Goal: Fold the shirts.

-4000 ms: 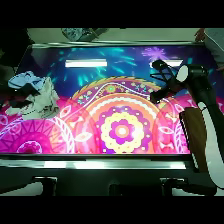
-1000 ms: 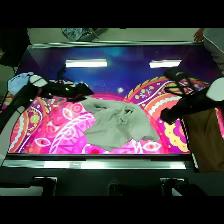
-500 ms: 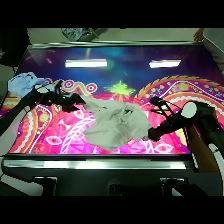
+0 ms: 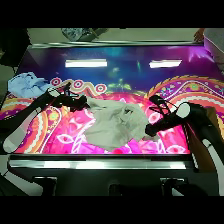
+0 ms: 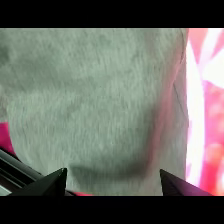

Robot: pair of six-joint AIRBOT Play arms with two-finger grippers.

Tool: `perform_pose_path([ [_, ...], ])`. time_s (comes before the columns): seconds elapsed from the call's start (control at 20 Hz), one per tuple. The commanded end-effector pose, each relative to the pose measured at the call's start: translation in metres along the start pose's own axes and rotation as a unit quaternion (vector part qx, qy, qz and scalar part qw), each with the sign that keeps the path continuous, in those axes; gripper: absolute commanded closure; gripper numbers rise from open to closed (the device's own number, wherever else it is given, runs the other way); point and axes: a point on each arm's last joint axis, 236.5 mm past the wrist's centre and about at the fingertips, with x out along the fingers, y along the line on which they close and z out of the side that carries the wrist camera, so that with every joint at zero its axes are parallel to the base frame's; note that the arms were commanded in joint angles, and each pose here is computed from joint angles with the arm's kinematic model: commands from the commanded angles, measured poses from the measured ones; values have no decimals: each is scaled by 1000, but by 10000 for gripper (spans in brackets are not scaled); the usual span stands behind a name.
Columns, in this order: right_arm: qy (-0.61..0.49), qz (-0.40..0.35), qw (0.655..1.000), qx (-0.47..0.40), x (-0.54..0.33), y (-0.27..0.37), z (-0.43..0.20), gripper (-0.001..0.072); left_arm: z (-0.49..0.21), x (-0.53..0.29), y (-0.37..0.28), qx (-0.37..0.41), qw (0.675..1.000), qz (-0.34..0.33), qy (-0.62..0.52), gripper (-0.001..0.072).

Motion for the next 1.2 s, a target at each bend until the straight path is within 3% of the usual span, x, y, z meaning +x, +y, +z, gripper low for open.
perform_pose_path([
  [0.0, 5, 45, 999, 24, 35, 6, 9, 1, 5, 2, -2, 2, 1000, 0, -12, 677],
  [0.05, 16, 56, 998, 26, 44, 6, 7, 16, 5, 0, -2, 2, 1000, -1, -11, 677],
  [0.1, 24, 56, 998, 27, 50, 4, 4, 235, 8, -4, -4, 3, 1000, -2, -16, 677],
  [0.15, 29, 53, 998, 22, 50, 2, 2, 653, 12, -11, -7, 7, 1000, -4, -26, 678],
  [0.3, -9, -10, 1000, -24, 9, -18, 28, 640, 47, -63, -30, 57, 992, -15, -113, 678],
  [0.4, -81, -127, 985, -83, -65, -50, 71, 639, 73, -125, -56, 84, 978, -29, -188, 679],
  [0.5, -192, -272, 934, -131, -186, -71, 119, 639, 90, -206, -93, 129, 954, -45, -268, 679],
  [0.65, -384, -423, 806, -154, -388, -43, 142, 638, 81, -352, -157, 188, 893, -71, -402, 678],
  [0.75, -466, -450, 745, -155, -466, -8, 124, 638, 45, -440, -194, 233, 843, -78, -479, 678],
  [0.8, -490, -450, 732, -146, -485, 3, 112, 638, 20, -475, -210, 250, 819, -83, -509, 678],
  [0.95, -531, -445, 710, -129, -517, 28, 76, 638, -55, -536, -248, 294, 766, -103, -562, 678],
  [1.15, -562, -449, 683, -124, -544, 49, 44, 638, -119, -574, -268, 321, 727, -117, -596, 678],
])
